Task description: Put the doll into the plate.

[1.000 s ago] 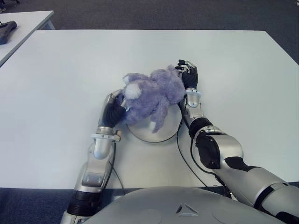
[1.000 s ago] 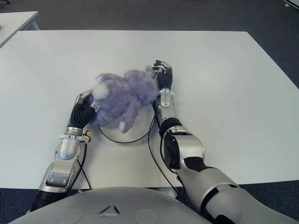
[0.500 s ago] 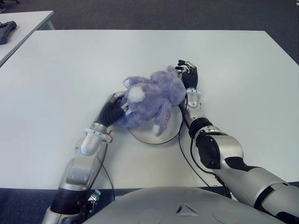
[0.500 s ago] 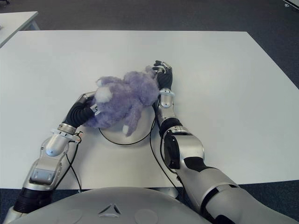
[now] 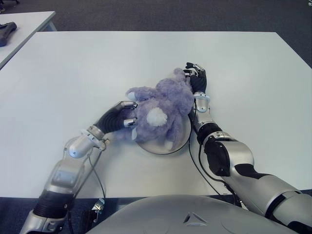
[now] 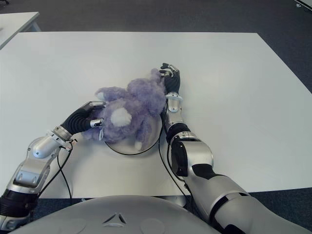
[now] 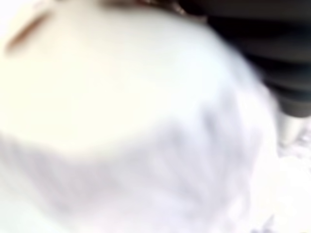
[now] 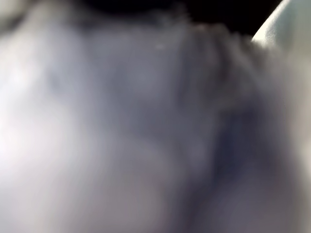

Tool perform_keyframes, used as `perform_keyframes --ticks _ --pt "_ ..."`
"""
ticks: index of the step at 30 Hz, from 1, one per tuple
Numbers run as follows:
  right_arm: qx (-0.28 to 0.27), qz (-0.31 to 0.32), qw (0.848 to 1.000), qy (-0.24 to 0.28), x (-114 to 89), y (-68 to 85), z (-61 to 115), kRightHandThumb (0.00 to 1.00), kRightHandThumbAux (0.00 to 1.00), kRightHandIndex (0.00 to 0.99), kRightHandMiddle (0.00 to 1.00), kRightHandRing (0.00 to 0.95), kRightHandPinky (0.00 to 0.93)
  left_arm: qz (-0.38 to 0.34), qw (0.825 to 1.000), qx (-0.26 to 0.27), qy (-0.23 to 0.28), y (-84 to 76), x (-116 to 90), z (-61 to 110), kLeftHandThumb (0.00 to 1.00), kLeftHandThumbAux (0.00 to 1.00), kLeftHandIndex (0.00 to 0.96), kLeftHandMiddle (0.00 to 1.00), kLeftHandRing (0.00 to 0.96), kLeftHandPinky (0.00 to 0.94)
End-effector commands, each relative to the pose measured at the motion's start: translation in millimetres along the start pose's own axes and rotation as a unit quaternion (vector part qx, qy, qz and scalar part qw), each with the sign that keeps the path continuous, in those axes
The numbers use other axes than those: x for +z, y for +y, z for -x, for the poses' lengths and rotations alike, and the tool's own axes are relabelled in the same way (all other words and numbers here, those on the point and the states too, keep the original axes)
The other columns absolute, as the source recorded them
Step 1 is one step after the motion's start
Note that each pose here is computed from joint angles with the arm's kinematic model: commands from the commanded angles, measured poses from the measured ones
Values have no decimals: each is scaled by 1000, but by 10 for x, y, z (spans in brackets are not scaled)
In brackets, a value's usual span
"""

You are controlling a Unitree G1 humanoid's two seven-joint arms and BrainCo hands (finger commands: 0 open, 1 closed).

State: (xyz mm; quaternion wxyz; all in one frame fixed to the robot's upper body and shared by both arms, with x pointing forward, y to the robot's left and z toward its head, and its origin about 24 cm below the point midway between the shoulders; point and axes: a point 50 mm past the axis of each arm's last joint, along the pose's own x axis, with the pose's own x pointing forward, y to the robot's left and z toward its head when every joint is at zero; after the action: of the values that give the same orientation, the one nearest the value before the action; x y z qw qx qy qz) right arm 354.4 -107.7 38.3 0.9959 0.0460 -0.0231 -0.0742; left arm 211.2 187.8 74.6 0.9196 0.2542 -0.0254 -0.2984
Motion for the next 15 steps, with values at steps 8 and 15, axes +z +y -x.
perform_keyframes --ticks 8,15 --pt "4 -31 972 235 -945 199 800 1000 692 439 255 377 496 26 987 -145 57 -271 -355 120 54 323 0 0 0 0" --pt "5 -31 971 237 -949 202 802 1000 693 439 242 376 496 14 986 -159 52 -242 -381 140 17 291 0 0 0 0"
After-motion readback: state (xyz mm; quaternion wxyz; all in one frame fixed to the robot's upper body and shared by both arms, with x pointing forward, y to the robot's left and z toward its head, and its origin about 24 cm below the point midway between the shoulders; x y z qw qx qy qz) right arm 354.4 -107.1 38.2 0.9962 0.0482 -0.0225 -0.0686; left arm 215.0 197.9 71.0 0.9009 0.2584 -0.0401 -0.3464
